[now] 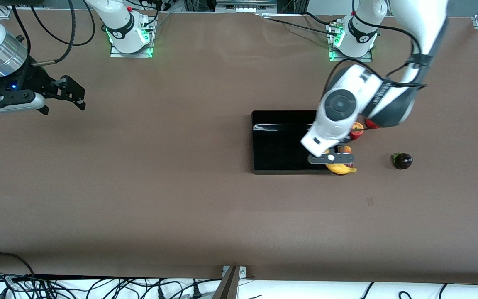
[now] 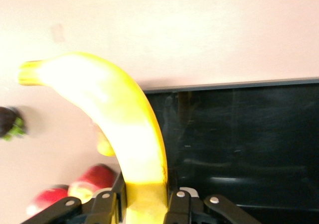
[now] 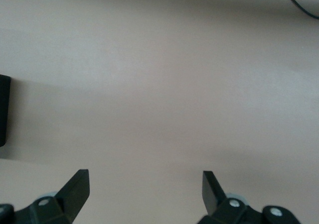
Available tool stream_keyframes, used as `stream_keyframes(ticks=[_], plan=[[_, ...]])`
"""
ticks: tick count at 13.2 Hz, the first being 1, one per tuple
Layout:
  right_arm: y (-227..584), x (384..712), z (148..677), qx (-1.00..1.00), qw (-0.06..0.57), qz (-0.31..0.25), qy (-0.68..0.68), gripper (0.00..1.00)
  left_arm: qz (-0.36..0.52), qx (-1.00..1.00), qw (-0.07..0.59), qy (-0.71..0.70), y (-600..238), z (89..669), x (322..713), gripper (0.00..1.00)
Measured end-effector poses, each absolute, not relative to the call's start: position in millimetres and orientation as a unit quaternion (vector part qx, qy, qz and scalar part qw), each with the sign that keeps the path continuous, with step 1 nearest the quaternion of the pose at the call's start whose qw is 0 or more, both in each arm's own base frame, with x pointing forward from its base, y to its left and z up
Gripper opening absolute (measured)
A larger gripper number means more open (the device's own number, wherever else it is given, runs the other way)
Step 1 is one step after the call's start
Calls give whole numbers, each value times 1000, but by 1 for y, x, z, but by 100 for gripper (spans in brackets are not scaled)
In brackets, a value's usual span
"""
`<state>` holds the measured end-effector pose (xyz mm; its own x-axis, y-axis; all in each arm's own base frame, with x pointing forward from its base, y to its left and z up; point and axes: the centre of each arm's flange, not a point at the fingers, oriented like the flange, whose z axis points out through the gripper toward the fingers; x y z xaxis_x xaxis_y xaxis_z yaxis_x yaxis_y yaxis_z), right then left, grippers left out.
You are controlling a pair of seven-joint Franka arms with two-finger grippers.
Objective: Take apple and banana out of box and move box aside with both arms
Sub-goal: 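Lower the banana beside the mango while the right gripper reaches out, then grasp the tray rim with the right gripper while the left gripper withdraws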
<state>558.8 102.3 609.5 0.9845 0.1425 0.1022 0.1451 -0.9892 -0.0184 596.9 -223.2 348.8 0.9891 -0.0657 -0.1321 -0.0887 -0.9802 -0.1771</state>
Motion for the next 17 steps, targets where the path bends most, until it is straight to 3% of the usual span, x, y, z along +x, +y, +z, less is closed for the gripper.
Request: stream_keyframes(ticks=[6, 11, 13, 17], plan=[[127, 566, 588, -995, 14, -37, -92, 100, 102, -977, 34, 185, -45, 288, 628, 34], [153, 552, 560, -992, 5, 41, -119, 100, 46, -979, -15, 196, -7, 202, 585, 34], [170, 553, 544, -990, 7, 57, -131, 100, 42, -979, -18, 197, -7, 197, 581, 48], [293, 548, 478, -993, 17, 43, -106, 100, 23, -980, 0, 195, -5, 243, 599, 90]])
